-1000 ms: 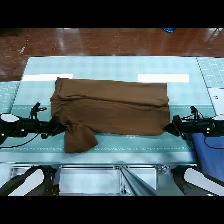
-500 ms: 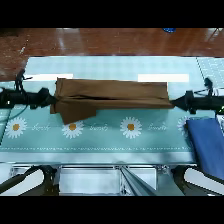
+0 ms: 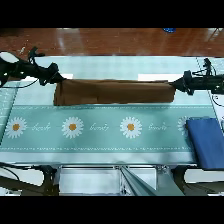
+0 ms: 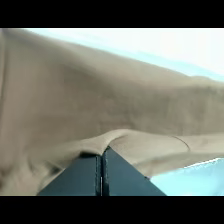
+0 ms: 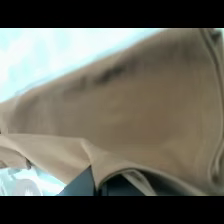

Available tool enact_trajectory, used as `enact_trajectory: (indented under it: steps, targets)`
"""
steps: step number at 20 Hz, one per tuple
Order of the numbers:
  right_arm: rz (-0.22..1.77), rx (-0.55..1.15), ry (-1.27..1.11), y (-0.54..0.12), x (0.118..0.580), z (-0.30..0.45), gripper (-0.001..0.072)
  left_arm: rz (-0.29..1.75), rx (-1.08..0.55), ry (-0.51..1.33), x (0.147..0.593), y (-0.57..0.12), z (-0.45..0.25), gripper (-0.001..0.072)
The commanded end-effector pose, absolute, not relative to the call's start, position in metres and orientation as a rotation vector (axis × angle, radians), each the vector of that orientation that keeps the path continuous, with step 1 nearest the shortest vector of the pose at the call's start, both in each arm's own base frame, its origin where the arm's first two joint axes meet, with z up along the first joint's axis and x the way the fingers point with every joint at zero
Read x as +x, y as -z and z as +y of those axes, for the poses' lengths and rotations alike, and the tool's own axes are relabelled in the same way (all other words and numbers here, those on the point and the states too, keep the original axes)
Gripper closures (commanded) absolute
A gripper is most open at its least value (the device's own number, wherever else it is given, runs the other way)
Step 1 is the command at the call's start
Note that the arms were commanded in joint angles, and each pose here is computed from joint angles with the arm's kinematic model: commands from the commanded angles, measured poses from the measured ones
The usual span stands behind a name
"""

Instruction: Fold the shirts.

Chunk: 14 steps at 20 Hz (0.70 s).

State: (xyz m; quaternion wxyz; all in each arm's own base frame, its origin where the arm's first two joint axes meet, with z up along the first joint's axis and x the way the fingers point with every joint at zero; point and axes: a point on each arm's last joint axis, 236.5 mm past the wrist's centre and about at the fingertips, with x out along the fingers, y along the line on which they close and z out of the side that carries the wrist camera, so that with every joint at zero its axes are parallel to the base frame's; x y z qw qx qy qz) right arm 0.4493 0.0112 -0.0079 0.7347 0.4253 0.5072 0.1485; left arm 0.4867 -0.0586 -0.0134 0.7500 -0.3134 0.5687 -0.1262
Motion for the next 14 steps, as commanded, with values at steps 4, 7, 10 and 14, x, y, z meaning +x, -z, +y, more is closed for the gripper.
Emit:
enact_trajectory:
  steps: [4,7,10,14]
  targets:
    - [1.137,0.981,-0.254,0.057,0.485,0.003,0.0547,1.317,-0.718,0.269,0.511,0.054,-0.063,0.0535]
    - [1.107,0.921,-0.278,0.051,0.489,-0.005,0.0294,1.391,-0.757,0.266,0.497,0.056,-0.060,0.0197]
    - [1.066,0.851,-0.268,0.005,0.490,-0.046,0.0295,1.443,-0.766,0.237,0.482,0.025,-0.016,0.0199]
    - [1.037,0.789,-0.120,-0.011,0.466,-0.111,0.0295,1.441,-0.519,0.022,0.443,-0.017,0.055,0.0201]
